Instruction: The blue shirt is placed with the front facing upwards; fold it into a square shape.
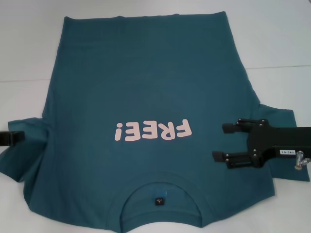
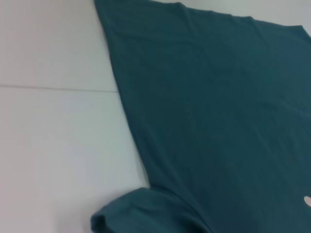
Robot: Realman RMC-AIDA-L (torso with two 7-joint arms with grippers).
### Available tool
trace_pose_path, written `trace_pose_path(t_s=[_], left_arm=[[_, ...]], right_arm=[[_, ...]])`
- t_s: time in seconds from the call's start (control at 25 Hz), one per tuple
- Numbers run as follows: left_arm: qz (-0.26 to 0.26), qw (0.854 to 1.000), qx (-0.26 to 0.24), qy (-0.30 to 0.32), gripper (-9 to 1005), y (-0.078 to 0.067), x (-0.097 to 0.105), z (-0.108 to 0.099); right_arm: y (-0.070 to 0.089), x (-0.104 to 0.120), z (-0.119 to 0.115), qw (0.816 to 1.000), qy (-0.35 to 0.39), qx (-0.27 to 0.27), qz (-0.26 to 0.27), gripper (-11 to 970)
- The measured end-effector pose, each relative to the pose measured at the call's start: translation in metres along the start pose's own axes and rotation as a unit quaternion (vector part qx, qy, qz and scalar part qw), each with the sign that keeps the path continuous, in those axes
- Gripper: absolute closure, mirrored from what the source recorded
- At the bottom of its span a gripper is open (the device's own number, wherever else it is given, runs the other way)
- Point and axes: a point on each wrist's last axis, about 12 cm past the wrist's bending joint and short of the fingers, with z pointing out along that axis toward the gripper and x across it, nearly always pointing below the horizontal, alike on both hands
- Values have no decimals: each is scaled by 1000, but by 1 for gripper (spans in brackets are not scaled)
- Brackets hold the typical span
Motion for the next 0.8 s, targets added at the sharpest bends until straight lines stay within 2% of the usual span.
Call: trace_pose_path(t_s=[0.48, 0.8], left_arm=[[5, 1000, -24, -3, 971, 9, -11, -14], [12, 1000, -24, -4, 971, 10, -16, -17]], right_arm=[[-2, -1, -2, 1000, -5, 7, -1, 33], [-2, -2, -2, 1000, -5, 7, 0, 33]])
